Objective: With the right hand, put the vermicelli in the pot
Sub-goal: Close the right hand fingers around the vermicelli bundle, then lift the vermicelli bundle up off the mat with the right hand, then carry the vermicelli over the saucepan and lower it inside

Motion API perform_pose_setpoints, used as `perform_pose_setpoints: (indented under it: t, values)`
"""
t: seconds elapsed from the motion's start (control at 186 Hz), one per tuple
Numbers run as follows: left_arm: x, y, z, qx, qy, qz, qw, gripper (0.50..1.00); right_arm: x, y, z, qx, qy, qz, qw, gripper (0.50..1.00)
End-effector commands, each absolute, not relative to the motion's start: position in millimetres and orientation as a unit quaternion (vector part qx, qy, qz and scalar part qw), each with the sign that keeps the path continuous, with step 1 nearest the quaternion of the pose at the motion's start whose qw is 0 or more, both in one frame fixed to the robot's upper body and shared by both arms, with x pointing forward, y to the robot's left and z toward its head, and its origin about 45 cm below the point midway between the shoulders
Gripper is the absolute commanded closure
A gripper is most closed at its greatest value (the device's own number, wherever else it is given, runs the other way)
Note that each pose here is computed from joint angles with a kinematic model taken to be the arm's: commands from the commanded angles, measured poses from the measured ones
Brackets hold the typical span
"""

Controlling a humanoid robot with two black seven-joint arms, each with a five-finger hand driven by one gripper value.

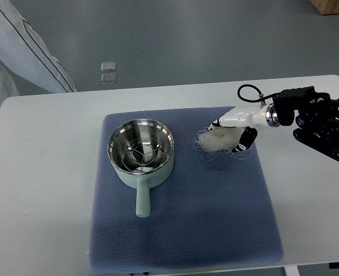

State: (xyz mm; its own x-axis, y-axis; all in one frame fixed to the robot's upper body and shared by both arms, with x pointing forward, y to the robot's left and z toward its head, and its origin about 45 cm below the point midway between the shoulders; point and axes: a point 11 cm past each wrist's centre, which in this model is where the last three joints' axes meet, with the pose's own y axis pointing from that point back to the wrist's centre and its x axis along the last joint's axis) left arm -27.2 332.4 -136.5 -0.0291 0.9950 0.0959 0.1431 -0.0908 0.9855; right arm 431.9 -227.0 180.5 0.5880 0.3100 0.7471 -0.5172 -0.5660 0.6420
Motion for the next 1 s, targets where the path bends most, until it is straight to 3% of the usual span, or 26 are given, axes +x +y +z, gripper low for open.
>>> perform_pose_setpoints:
  t: [0.0, 0.059, 0.682, 0.994]
  values:
    - [-27, 332, -136, 0.548, 0.519, 0.495, 0.43, 0.5, 432, -227, 181, 0.763, -0.068, 0.448, 0.46, 0.967]
    - [-27, 332, -136, 0.548, 0.519, 0.495, 0.43, 0.5, 433, -227, 182, 0.763, -0.07, 0.45, 0.459, 0.989]
    - [-27, 332, -136, 0.548, 0.519, 0.495, 0.43, 0.5, 476, -197, 286, 0.752, -0.137, 0.506, 0.399, 0.969]
    - [-27, 332, -136, 0.548, 0.519, 0.495, 0.43, 0.5, 466, -101, 339, 0.781, -0.117, 0.542, 0.288, 0.948]
